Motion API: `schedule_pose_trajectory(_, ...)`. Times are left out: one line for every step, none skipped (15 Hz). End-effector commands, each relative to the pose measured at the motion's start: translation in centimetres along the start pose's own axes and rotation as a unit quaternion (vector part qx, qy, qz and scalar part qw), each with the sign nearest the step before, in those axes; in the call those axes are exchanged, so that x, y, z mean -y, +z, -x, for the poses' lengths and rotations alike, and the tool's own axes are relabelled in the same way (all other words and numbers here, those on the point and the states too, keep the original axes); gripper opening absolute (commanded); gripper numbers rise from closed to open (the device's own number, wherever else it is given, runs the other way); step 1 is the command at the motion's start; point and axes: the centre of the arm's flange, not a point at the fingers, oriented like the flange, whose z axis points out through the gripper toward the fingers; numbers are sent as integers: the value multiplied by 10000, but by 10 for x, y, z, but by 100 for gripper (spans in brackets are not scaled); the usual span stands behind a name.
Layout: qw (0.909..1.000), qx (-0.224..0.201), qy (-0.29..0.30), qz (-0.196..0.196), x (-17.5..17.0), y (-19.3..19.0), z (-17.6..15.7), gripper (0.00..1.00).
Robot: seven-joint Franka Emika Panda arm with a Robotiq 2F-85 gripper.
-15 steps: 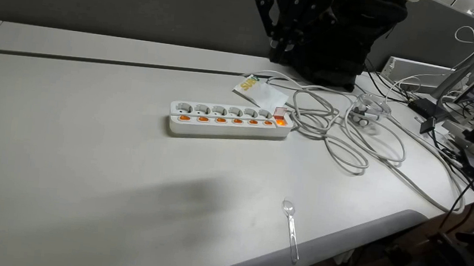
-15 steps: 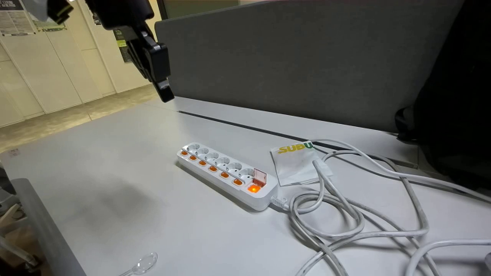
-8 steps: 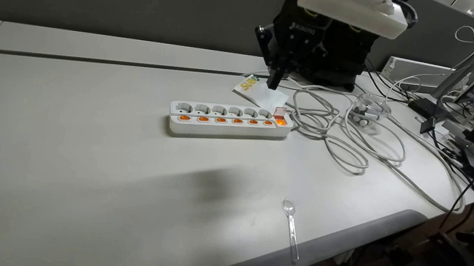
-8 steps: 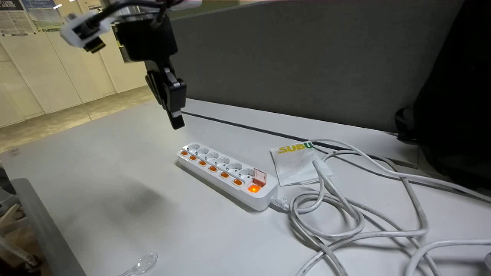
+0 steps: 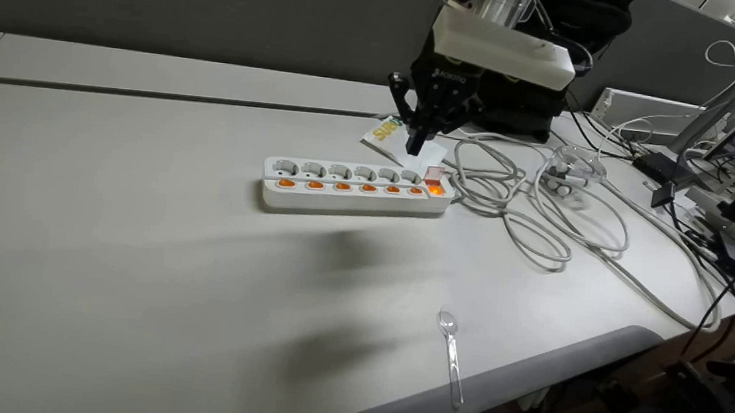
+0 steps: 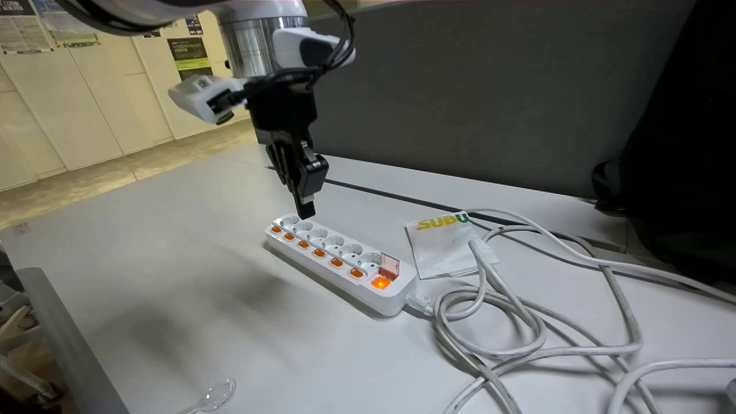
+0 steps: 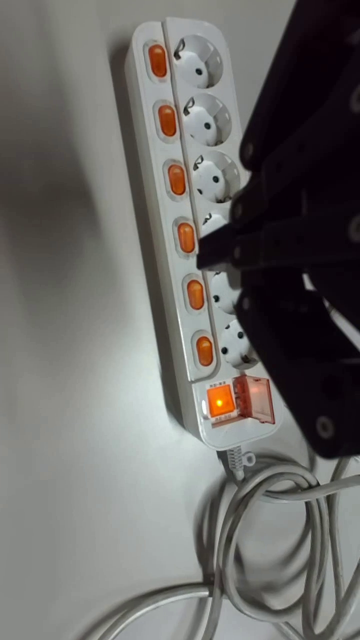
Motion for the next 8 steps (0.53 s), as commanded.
schedule_pose_trajectory(9999,-46,-61,66,10,13,-21,0)
schedule_pose_trajectory(9999,-37,-57,82,11,18,-24,0)
schedule_pose_trajectory(9999,-22,-58,82,13,21,-26,0)
schedule_pose_trajectory(10000,-11,-46,88,13,25,-27,0)
schedule_pose_trajectory(9999,-7,-44,89,14,28,-28,0)
schedule_pose_trajectory(9999,-6,-36,103,14,31,-29,0)
schedule_pose_trajectory(9999,-14,-30,118,14,34,-29,0)
schedule_pose_trajectory(9999,-15,-28,129,15,36,-29,0)
